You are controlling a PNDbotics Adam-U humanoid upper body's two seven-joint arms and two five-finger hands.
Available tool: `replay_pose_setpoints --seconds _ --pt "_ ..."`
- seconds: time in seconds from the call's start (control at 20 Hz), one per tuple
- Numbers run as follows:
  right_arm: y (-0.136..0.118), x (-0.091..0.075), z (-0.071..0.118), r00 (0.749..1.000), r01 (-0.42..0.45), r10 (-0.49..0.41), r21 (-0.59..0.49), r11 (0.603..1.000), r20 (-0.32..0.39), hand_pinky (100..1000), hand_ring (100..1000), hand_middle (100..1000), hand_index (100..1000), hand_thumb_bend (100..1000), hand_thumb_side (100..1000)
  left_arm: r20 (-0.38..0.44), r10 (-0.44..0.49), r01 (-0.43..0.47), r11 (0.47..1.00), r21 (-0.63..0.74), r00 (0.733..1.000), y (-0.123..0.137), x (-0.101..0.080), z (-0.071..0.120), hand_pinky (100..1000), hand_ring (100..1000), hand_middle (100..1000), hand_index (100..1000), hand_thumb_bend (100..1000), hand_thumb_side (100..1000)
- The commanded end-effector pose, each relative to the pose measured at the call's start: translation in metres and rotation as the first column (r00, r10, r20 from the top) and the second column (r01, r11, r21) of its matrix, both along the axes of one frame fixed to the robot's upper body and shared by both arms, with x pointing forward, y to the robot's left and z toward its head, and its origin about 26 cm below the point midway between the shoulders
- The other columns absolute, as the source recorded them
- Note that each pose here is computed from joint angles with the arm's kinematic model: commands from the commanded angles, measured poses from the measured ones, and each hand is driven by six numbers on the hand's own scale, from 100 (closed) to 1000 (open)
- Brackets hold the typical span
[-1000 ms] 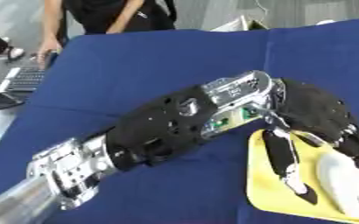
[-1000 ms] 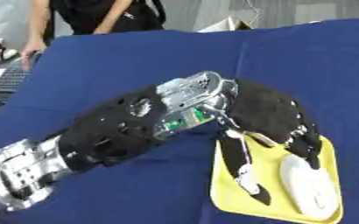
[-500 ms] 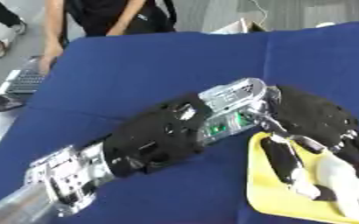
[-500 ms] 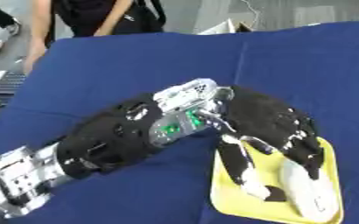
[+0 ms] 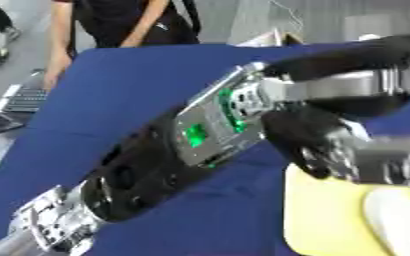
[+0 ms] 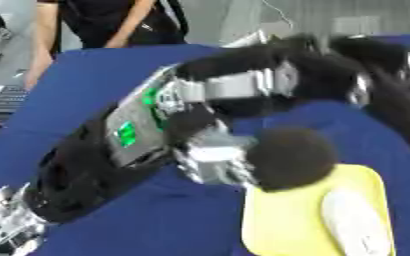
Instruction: Pick up objects on the table and place them in the box.
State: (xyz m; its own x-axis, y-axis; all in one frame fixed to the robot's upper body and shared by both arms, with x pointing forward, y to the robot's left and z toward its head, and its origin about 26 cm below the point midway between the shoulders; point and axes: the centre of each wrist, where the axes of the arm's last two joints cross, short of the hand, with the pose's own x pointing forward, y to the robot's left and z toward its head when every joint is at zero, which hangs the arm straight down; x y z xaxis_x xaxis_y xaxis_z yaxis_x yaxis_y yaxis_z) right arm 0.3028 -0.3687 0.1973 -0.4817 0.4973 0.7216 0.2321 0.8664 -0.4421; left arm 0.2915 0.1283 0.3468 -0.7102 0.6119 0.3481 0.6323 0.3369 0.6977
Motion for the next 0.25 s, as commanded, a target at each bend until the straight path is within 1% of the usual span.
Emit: replay_pose_setpoints --seconds 0.05,0.2,0.25 --pt "0.0009 -0.0009 0.0082 1.000 -0.003 0.003 -0.005 1.000 0.028 800 822 949 1000 100 964 -0.064 -0.115 0.106 0.987 -0.124 0.991 0.0144 -0.0049 0.0138 956 805 884 848 100 1000" --pt "0.0006 -0.0010 0.0079 1.000 -0.001 0.001 -0.002 1.000 0.031 800 822 949 1000 100 964 -0.086 -0.172 0.151 0.966 -0.210 0.981 0.0213 -0.0031 0.0162 944 814 881 848 100 1000" --pt "0.0004 -0.0009 0.0079 0.999 0.001 -0.001 0.001 1.000 0.032 800 822 949 1000 100 964 -0.087 -0.192 0.167 0.957 -0.238 0.977 0.0226 -0.0029 0.0173 936 817 876 847 100 982"
